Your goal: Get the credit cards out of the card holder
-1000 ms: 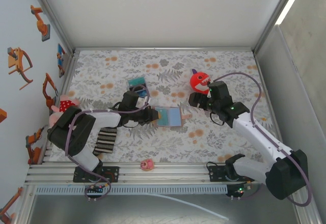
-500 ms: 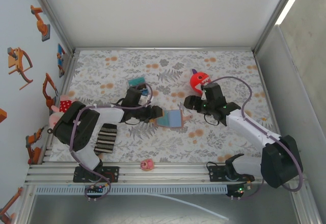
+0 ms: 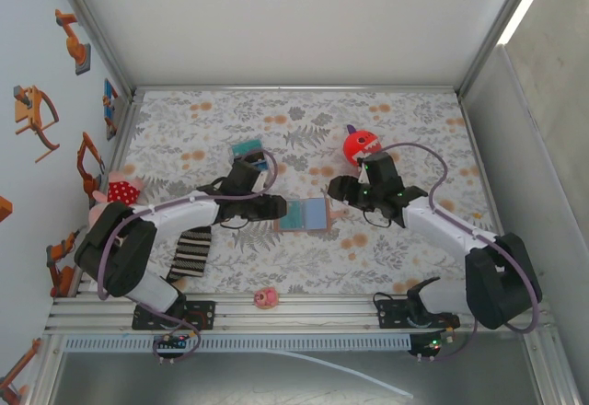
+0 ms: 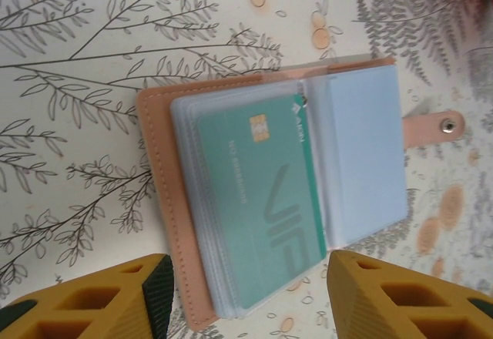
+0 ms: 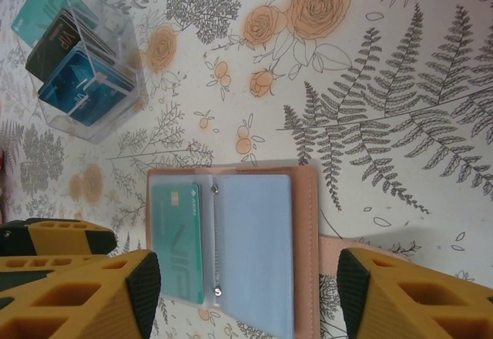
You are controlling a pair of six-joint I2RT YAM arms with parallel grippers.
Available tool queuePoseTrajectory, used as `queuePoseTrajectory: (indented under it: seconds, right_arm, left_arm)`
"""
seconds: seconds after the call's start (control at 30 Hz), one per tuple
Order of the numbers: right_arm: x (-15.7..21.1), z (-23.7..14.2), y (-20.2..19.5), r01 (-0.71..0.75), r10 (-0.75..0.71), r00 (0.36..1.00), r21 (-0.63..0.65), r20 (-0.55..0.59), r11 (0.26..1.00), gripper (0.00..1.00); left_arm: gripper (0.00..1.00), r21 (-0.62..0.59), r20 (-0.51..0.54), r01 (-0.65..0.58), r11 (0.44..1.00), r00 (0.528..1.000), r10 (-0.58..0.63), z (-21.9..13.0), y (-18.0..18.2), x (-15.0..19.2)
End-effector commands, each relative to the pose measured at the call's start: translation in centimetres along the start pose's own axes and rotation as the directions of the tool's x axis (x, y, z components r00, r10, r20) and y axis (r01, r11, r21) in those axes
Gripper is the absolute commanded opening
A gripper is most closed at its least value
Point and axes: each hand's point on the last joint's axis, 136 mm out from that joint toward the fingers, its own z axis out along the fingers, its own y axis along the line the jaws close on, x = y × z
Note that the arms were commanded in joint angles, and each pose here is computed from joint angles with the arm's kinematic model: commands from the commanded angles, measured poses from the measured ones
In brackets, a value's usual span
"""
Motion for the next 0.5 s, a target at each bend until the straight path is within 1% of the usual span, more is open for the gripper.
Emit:
queuePoseTrajectory:
  seconds: [0.0, 0.17, 0.3, 0.37, 0.47]
  right_arm:
    - [0.4, 0.4, 1.0, -0.007, 0.006, 1.000, -0.043, -0.012, 0.999, 0.60]
    - [1.6, 1.2, 1.8, 0.019, -0.021, 0.999, -0.043, -0.048, 0.999, 0.53]
    - [2.6, 2.4, 2.7, 0.030, -0.035, 0.996, -0.060, -0.085, 0.998, 0.52]
    - [3.0, 3.0, 3.0, 0.030, -0.037, 0.994, -0.069, -0.104, 0.997, 0.52]
    - [3.7, 3.9, 3.4, 0.029, -0.040, 0.990, -0.082, -0.134, 0.996, 0.47]
  left_arm:
    - [0.55, -0.107, 0.040, -0.034, 0.994, 0.998, 0.038, -0.3, 1.1, -0.3]
    - [0.51, -0.083, 0.087, -0.001, 0.997, 0.996, 0.009, 0.2, 0.8, -0.4]
    - [0.47, -0.030, 0.087, 0.015, 0.999, 0.996, -0.013, 1.1, 0.2, -0.3]
    - [0.43, -0.019, 0.076, 0.024, 1.000, 0.997, -0.022, 1.6, 0.2, -0.1]
    - [0.36, -0.003, 0.065, 0.027, 1.000, 0.998, -0.027, 2.2, 0.1, 0.0]
